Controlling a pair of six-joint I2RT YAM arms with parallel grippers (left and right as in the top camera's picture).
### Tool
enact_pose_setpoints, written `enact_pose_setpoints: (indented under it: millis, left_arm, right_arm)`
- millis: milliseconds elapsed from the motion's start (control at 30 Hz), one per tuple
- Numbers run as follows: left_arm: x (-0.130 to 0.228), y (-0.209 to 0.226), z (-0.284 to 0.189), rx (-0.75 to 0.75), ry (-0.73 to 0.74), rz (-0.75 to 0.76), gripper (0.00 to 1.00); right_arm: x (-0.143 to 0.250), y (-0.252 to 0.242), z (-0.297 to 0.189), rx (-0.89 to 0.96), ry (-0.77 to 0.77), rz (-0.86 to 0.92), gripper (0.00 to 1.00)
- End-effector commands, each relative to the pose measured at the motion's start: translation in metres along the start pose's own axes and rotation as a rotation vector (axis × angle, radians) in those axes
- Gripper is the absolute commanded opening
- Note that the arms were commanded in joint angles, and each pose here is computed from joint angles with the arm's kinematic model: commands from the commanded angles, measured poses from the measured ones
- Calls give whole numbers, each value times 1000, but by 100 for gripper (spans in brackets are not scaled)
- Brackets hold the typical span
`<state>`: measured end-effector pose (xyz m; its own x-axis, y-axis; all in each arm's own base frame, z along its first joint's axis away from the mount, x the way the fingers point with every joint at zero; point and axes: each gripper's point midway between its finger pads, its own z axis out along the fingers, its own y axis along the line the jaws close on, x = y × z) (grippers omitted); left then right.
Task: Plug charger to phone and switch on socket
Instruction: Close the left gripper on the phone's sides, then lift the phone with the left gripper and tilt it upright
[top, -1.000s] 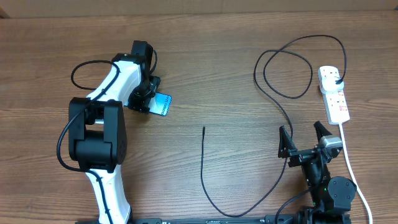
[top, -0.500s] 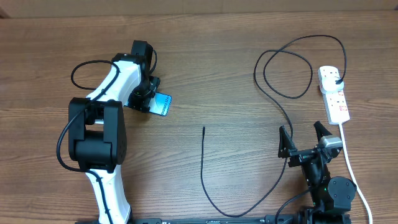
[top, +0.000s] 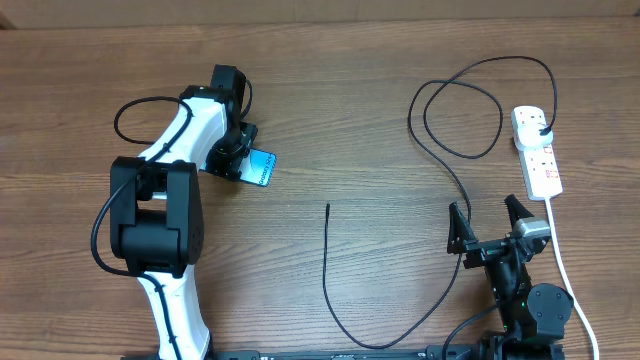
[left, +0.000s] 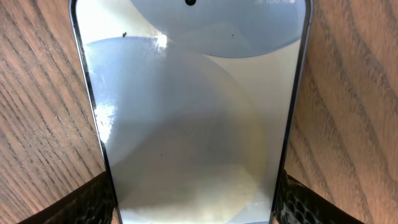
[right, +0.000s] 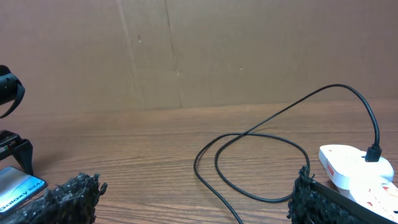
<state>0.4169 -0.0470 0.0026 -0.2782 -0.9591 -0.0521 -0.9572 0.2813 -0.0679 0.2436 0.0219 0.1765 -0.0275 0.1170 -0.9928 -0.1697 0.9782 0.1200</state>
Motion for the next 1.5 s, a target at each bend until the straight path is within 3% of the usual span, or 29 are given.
enact_pose_setpoints:
  millis: [0,400,600,833,1067,1167,1467]
  left_arm:
    - [6,-2,1,-7,37,3,4]
    - [10,-37,-64,81,92,82,4]
    - [45,-62,-107,210,316,145,4]
    - [88,-76,-163,408,748,247,4]
    - [95,-74,-211,559,1049,279,4]
    - [95,-71,-226,602,1132,289,4]
    - [101,-57,-236,549,1227,231,4]
  right_arm:
    - [2,-1,0,4,-5,-5,100]
    - [2,0,0,4,-5,-5,100]
    - [2,0,0,4,-5,-5,100]
    - [2,0,0,4,-5,-5,100]
    - [2,0,0,4,-5,-5,100]
    - [2,0,0,4,-5,-5,100]
    - [2,0,0,4,-5,-5,100]
